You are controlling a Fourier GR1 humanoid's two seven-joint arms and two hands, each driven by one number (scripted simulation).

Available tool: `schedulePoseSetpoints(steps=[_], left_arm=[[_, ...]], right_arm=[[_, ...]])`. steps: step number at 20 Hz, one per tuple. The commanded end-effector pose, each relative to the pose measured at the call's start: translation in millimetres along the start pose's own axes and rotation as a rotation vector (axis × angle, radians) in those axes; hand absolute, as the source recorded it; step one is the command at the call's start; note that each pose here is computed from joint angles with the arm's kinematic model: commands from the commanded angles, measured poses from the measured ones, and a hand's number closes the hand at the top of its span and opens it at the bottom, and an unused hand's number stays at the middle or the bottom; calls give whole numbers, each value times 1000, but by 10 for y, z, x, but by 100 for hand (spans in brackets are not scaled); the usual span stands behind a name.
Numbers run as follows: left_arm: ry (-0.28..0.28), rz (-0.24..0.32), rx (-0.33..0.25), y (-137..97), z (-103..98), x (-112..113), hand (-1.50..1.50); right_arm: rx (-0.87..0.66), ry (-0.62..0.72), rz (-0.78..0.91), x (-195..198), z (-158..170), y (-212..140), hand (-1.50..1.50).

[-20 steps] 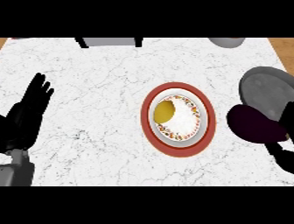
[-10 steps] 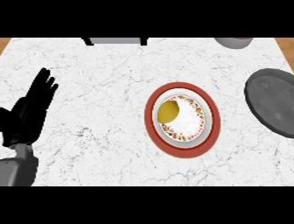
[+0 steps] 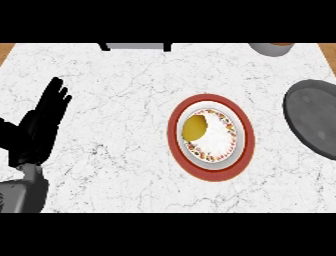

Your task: Pick the eggplant from the plate and place it in the pan

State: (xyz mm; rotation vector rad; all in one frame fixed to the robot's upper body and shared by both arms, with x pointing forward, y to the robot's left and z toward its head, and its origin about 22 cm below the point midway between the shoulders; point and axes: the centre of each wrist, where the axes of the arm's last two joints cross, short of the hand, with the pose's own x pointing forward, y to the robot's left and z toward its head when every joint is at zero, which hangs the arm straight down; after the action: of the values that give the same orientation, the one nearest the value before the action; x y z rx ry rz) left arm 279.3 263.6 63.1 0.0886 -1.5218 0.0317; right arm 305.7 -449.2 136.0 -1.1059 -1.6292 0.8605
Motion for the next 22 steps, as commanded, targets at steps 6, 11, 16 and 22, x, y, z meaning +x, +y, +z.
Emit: schedulePoseSetpoints(steps=[6,11,16,22], left_arm=[[-18,-10,-7,-72,33,95,0],[-12,3,-16,-10,-12,-23,0],[-10,-5,-28,-25,-33,-39,0],[-6,27,-28,-43,-23,-28,0]], right_arm=[[74,-44,-26,-342,-144,684,150],[165,180,-74,-391,-56,970,150],[261,213,-122,-526,-55,883,-150],[148,150,-297,-617,40,865,-150]])
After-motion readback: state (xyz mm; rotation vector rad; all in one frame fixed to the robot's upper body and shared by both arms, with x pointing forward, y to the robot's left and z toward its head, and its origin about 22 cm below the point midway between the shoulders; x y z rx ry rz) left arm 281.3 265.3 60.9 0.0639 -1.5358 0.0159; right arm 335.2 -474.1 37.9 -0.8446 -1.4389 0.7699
